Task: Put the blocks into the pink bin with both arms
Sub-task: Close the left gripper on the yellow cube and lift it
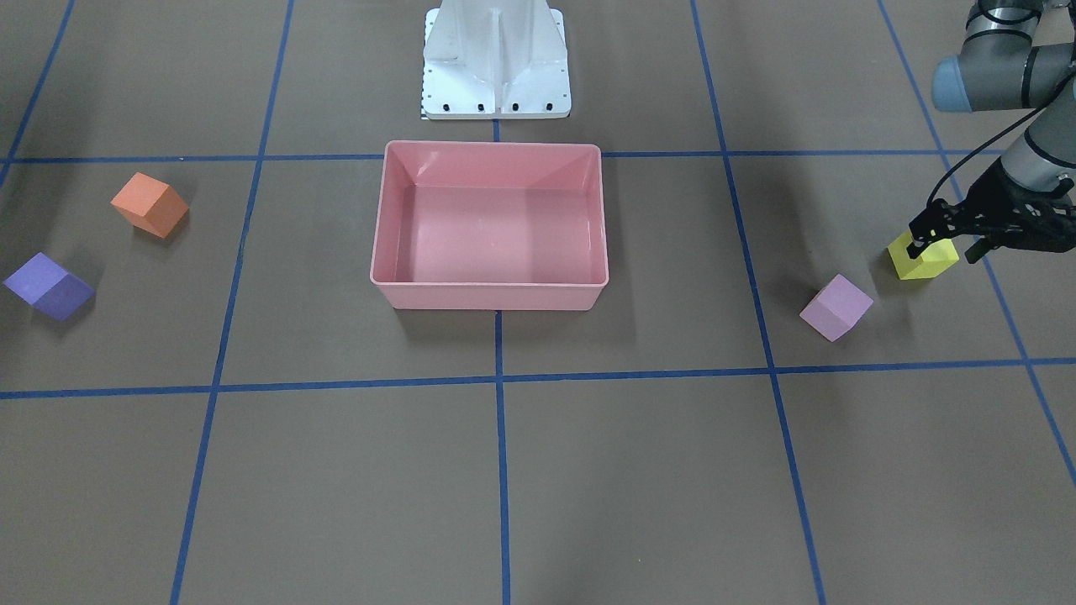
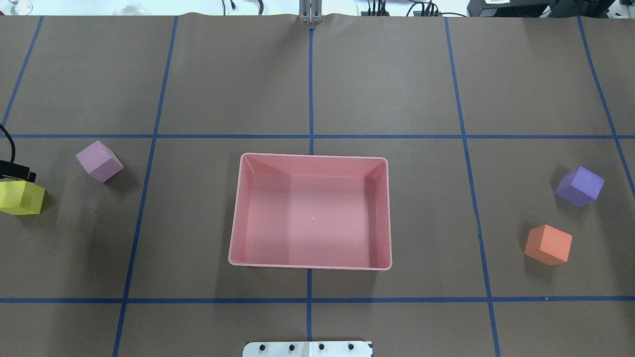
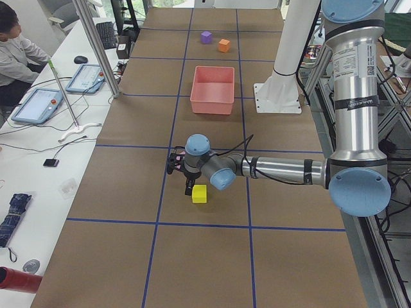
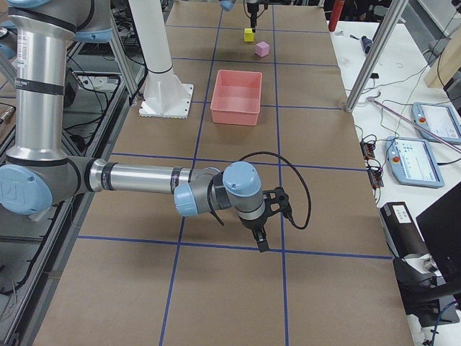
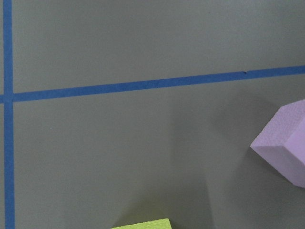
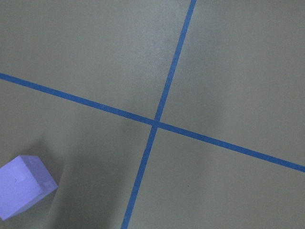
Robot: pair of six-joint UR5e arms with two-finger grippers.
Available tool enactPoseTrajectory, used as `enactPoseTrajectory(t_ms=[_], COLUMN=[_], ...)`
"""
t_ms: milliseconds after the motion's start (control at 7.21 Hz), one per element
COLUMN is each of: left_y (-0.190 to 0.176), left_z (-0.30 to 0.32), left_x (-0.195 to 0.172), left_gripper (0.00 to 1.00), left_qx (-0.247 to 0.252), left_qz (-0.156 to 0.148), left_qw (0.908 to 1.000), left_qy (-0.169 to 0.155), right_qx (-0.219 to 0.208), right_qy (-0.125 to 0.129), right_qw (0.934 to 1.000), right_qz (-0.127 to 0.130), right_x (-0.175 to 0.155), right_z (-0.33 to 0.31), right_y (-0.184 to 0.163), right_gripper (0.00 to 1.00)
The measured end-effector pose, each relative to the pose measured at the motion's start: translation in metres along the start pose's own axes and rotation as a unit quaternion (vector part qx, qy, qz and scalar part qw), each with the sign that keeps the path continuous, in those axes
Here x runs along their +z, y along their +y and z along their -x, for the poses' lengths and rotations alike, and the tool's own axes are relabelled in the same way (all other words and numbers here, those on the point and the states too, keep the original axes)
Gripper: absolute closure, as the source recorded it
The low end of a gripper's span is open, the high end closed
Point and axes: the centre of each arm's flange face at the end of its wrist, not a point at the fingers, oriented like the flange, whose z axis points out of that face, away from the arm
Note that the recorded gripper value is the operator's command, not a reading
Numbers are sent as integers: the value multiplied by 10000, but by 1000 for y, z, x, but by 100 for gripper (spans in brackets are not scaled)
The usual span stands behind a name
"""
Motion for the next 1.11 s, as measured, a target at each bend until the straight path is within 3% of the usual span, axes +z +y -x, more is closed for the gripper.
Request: enactPoseTrajectory(t_ms=[554,693,832,970,1109], left_y=[20,25,31,35,37], left_z=[0,-1,-2,-4,-5], left_x=[20,26,33,38,41], left_gripper=[0,5,17,44,60], left_qx=[118,159,207,262,307], left_qz=[118,169,213,233,238], left_qw=[9995,9992,9988,9984,9981], left_qy=[-265,-315,-377,-440,-480], right_qx=[18,20,22,24,25], right_qy=[4,3,4,8,8], right_qw=[10000,10000,10000,10000,10000], right_qz=[22,28,32,33,34], right_x=[2,3,3,3,3], right_z=[-2,-2,-2,-3,-3], right_y=[1,2,2,2,2], right_gripper=[0,0,0,0,0])
